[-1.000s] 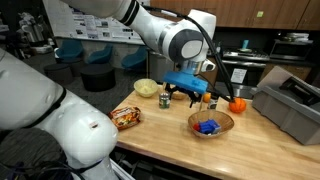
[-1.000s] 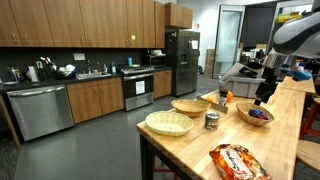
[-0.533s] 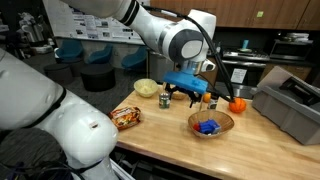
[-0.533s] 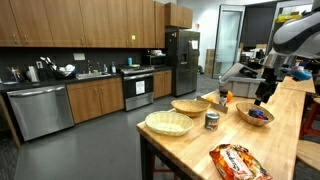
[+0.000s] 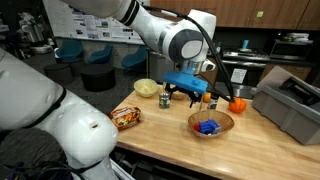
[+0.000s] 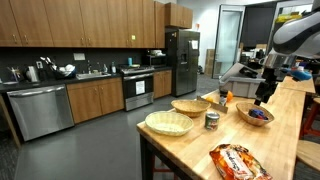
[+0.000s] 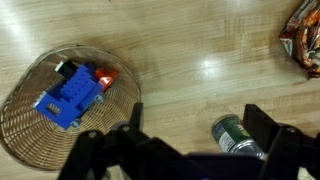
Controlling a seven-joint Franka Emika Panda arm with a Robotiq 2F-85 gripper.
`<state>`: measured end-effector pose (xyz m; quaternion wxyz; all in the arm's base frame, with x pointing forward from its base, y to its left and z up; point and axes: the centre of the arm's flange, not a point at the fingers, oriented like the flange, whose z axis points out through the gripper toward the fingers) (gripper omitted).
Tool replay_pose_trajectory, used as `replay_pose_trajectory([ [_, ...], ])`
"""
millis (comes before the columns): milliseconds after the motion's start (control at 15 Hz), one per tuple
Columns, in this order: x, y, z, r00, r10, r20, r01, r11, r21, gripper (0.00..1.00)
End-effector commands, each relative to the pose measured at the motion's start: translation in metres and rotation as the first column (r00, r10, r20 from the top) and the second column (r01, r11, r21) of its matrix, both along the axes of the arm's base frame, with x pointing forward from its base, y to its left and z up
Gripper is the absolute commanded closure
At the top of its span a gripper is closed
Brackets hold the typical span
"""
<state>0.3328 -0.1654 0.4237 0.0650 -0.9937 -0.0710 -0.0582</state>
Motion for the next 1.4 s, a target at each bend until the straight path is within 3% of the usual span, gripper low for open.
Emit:
replay_pose_trajectory([
  [0,0.000,0.000,0.000,1.000,0.000,0.000,0.000,1.000,0.000,0.00],
  [1000,-0.002,0.001,0.003,1.000,0.016,-0.013,-0.016,1.000,-0.009,0.00],
  [1333,0.005,0.010,0.010,0.999,0.033,0.018,-0.033,0.999,-0.009,0.00],
])
